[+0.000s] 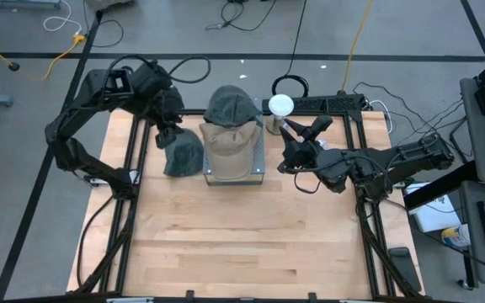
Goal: Pick & Place hat
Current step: Stack the black cap on the stacked black caps on the shelf
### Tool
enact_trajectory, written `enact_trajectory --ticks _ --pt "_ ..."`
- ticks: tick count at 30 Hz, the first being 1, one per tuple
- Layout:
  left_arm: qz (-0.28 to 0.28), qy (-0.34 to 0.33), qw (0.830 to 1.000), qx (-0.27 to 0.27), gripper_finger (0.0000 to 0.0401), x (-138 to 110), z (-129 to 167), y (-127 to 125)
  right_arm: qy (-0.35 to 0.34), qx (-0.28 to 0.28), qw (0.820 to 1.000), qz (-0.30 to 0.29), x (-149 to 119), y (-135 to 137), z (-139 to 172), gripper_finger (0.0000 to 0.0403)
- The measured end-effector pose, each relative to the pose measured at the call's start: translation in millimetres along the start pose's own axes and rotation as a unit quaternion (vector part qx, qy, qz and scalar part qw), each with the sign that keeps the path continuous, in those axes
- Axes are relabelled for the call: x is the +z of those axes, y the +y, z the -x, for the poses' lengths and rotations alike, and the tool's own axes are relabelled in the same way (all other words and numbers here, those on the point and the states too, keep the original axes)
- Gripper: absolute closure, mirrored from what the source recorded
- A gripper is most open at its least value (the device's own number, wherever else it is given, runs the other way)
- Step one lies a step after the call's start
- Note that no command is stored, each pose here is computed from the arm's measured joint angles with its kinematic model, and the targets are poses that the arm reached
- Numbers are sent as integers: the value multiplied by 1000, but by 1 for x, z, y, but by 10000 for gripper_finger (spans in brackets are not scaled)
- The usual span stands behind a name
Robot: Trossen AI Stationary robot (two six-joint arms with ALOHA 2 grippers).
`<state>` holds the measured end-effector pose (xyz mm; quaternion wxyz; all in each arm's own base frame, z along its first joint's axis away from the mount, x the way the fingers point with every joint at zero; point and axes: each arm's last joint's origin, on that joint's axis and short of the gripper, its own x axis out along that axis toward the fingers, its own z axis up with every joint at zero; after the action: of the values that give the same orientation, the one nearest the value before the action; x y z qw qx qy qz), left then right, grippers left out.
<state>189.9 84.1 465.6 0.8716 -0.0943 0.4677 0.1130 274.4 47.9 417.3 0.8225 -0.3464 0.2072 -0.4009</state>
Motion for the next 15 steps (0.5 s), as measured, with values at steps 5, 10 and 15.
enact_trajectory --ticks 5,10,15 --pt "-1 5 1000 -9 161 -1 -3 -5 0 0 1000 1 0 0 0 293" --pt "8 42 999 -25 134 -12 -17 -17 0 0 1000 0 0 0 0 293" --pt "14 107 993 -40 147 -31 -42 -32 0 0 1000 1 0 0 0 293"
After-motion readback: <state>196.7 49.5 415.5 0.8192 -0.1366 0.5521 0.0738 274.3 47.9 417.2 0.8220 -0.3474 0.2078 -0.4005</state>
